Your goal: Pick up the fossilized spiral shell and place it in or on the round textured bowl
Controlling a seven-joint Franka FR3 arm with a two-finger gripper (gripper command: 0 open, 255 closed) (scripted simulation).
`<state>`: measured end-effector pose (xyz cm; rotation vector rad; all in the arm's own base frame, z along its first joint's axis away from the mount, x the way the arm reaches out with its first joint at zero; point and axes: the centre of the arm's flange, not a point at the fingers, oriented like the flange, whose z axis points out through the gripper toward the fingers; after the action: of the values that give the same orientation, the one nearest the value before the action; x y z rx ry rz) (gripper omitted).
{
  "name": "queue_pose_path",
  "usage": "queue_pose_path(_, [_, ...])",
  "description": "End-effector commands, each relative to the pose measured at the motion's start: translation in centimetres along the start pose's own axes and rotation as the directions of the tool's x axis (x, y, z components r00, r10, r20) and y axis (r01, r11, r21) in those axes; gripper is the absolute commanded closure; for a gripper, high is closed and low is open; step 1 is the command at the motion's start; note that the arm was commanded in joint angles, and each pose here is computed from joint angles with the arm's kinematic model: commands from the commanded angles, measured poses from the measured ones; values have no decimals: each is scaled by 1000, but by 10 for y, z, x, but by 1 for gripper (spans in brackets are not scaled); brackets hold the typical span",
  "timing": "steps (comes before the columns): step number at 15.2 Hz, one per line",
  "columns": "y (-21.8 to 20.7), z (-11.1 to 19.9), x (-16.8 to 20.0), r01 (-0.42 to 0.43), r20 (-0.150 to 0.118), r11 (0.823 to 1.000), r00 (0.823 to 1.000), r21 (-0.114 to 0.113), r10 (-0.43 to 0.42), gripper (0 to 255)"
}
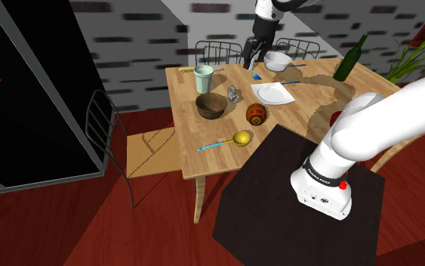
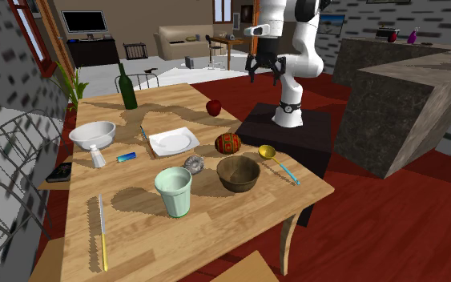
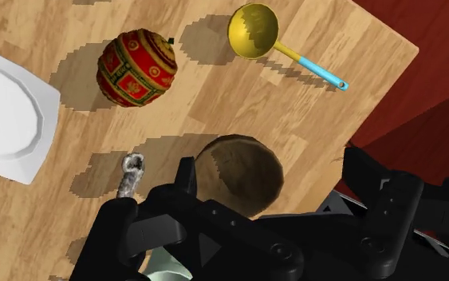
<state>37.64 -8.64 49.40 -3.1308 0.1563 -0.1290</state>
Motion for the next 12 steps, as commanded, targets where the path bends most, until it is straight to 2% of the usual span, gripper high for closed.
queue_pose_path(1, [13, 20, 10, -3, -6, 1000, 1000, -1, 3, 0])
queue_pose_path(12, [87, 132, 62, -18, -25, 1000, 1000, -1, 18, 0])
